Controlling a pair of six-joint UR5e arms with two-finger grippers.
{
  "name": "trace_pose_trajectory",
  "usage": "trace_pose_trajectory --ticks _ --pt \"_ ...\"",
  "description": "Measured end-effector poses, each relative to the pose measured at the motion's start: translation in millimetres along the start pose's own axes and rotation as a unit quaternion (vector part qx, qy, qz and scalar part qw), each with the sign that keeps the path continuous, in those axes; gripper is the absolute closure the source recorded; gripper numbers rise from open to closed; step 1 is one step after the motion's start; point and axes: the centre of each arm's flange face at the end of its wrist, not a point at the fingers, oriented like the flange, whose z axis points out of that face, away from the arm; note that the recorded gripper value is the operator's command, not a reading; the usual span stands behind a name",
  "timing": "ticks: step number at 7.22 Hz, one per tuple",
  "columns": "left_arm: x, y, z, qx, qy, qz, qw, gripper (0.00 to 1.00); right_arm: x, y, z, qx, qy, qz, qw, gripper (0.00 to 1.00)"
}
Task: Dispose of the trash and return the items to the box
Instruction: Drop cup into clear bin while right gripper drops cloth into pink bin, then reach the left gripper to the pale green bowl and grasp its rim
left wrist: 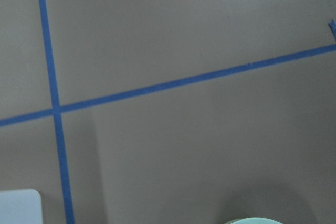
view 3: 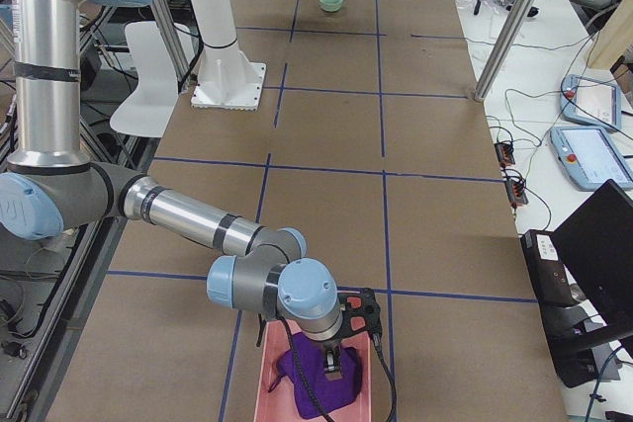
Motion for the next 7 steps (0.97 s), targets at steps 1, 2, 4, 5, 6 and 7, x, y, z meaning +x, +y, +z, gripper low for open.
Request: trace_pose_trajectory --ticks 1,2,4,5,6,7 --pt "-1 13 13 -0.005 0.000 -0.005 1.0000 0.02 -14 -11 -21 0.000 -0.009 0.017 0.9998 0.00" --pt "-2 21 23 -0.013 0.000 -0.009 0.9999 0.03 -37 -22 -46 0.002 -0.014 0.041 0.9991 0.00" --pt "-1 32 36 -0.030 0.000 -0.013 0.9995 0.20 -80 -38 -84 0.012 -0.020 0.084 0.9962 0.00" --pt "1 36 42 -0.038 0.001 -0.022 0.9990 0.40 -100 -45 -91 0.014 -0.026 0.095 0.9950 0.00" --pt "7 40 48 -0.045 0.003 -0.031 0.9985 0.61 -118 -52 -93 0.014 -0.030 0.102 0.9943 0.00" --pt "11 43 51 -0.050 0.006 -0.035 0.9981 0.82 -132 -57 -93 0.013 -0.033 0.103 0.9941 0.00"
